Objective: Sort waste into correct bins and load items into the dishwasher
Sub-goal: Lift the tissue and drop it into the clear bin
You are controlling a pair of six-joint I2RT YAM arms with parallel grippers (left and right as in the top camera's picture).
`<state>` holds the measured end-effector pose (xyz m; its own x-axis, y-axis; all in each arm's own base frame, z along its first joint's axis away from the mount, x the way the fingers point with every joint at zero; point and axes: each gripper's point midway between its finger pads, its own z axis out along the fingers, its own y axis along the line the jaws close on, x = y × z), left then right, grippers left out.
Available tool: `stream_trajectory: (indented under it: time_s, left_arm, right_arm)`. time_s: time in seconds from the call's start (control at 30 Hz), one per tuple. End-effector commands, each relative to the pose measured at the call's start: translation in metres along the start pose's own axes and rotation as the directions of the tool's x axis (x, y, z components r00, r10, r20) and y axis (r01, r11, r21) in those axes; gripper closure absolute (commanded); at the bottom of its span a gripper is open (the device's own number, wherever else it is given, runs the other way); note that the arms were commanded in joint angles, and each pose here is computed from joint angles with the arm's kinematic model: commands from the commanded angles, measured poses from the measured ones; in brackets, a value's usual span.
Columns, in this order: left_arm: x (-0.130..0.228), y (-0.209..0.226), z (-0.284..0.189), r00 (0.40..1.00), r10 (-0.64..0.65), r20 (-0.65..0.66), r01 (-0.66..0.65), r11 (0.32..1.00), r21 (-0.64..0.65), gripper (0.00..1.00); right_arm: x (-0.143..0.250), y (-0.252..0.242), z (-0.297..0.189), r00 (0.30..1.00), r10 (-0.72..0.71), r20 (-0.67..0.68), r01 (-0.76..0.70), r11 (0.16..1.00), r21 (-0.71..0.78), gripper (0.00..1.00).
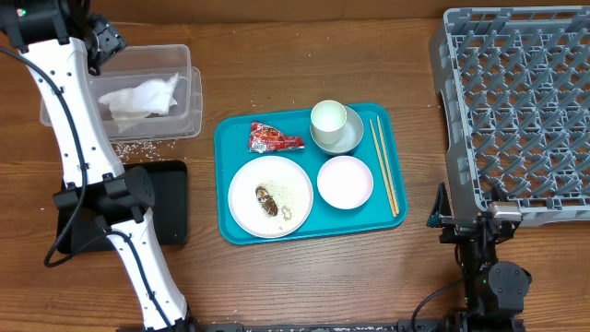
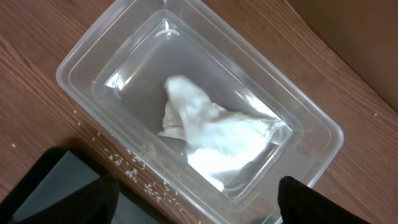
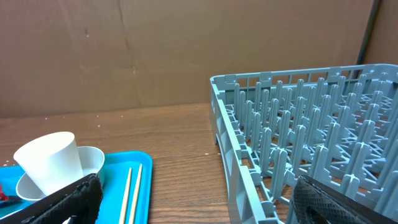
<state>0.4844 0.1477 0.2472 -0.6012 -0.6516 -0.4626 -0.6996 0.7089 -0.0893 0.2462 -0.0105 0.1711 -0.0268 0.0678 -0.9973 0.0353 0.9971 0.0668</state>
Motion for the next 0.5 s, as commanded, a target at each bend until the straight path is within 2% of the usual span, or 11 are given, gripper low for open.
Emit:
stream_trajectory:
  time_s: [0.0, 0.07, 0.13, 0.2, 0.3, 0.37, 0.47]
  left_arm:
    - [0.003, -0.002, -0.001, 1.000, -0.004, -0.014, 0.004, 1.000, 0.011, 0.15]
    - [0.015, -0.017, -0.002, 0.996, 0.053, -0.066, -0.046, 0.994, 0.094, 0.16]
    - [0.030, -0.043, -0.008, 0.981, 0.158, -0.117, -0.125, 0.960, 0.249, 0.16]
    - [0.051, -0.078, -0.023, 0.953, 0.257, -0.160, -0.163, 0.881, 0.445, 0.16]
    - [0.082, -0.121, -0.051, 0.907, 0.386, -0.169, -0.193, 0.736, 0.649, 0.17]
    - [0.104, -0.144, -0.065, 0.872, 0.467, -0.144, -0.236, 0.662, 0.712, 0.18]
    - [0.131, -0.167, -0.073, 0.823, 0.560, -0.093, -0.334, 0.611, 0.718, 0.18]
  right_arm:
    - [0.002, -0.001, 0.000, 1.000, -0.004, 0.005, 0.004, 1.000, 0.005, 0.00]
    - [0.002, -0.001, 0.000, 1.000, -0.004, 0.005, 0.004, 1.000, 0.005, 0.00]
    - [0.002, -0.001, 0.000, 1.000, -0.004, 0.005, 0.004, 1.000, 0.005, 0.00]
    - [0.002, -0.001, 0.000, 1.000, -0.004, 0.005, 0.004, 1.000, 0.005, 0.00]
    - [0.002, -0.001, 0.000, 1.000, -0.004, 0.005, 0.004, 1.000, 0.005, 0.00]
    - [0.002, -0.001, 0.000, 1.000, -0.004, 0.005, 0.004, 1.000, 0.005, 0.00]
    - [0.002, -0.001, 0.000, 1.000, -0.004, 0.005, 0.004, 1.000, 0.005, 0.00]
